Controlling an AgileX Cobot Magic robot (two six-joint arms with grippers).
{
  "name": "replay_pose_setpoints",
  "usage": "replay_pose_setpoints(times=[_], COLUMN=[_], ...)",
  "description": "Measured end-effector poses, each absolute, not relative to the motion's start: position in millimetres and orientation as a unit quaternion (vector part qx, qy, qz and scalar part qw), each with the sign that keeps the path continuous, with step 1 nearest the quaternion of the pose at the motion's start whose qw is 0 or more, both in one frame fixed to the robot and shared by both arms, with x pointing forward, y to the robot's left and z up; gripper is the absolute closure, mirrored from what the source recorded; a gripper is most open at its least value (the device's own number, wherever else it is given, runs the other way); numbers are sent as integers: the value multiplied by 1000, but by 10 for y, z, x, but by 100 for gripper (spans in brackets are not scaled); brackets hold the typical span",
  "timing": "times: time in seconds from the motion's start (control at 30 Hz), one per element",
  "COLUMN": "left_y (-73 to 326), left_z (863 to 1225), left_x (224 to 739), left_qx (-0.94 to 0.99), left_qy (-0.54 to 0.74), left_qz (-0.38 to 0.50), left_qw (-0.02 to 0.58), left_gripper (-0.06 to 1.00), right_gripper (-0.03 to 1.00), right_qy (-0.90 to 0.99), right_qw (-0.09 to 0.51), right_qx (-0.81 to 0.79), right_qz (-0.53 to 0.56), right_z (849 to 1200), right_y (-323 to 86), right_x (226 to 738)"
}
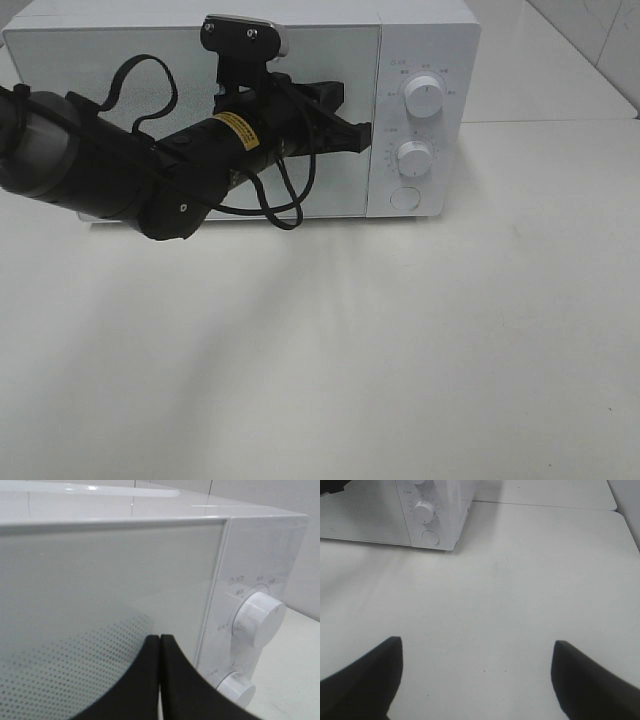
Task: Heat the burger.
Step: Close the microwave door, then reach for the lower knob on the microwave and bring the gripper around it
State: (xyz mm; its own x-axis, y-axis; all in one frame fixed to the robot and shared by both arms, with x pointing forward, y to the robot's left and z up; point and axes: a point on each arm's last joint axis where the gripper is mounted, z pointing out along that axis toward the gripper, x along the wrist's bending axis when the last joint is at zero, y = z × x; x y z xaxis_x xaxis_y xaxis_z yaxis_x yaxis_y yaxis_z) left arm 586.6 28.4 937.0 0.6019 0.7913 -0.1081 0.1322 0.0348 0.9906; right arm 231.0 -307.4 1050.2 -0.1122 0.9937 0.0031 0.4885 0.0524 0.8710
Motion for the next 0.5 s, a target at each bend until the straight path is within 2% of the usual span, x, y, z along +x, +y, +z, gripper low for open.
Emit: replay_pose_setpoints(times=[0.17, 0.37, 0.4, 0.43, 0.47, 0.5], left_y=[302, 379, 381, 400, 400, 423], left_z=[9372, 9409, 9420, 9432, 9432, 9445], left_x=[5790, 5557, 5521, 5467, 5467, 5418], left_qx=[635, 664, 675, 696, 696, 718], left_qy=[389, 428, 430, 438, 438, 448], left_qz=[257, 230, 222, 206, 206, 187], left_qw=[616, 569, 557, 531, 531, 499], left_gripper=[94, 94, 91, 83, 83, 67], right_gripper=[20, 20, 20, 20, 20, 20], right_qy=[643, 643, 643, 643, 643, 643], right_qw=[335, 335, 335, 335, 335, 335], right_qx=[576, 576, 576, 576, 576, 576], right_qz=[377, 377, 377, 377, 377, 377], right_z=[10502, 10502, 10502, 10502, 10502, 10502], right_y=[-3074, -3074, -3074, -3074, -3074, -3074], right_x=[2310, 2310, 2310, 2310, 2310, 2310])
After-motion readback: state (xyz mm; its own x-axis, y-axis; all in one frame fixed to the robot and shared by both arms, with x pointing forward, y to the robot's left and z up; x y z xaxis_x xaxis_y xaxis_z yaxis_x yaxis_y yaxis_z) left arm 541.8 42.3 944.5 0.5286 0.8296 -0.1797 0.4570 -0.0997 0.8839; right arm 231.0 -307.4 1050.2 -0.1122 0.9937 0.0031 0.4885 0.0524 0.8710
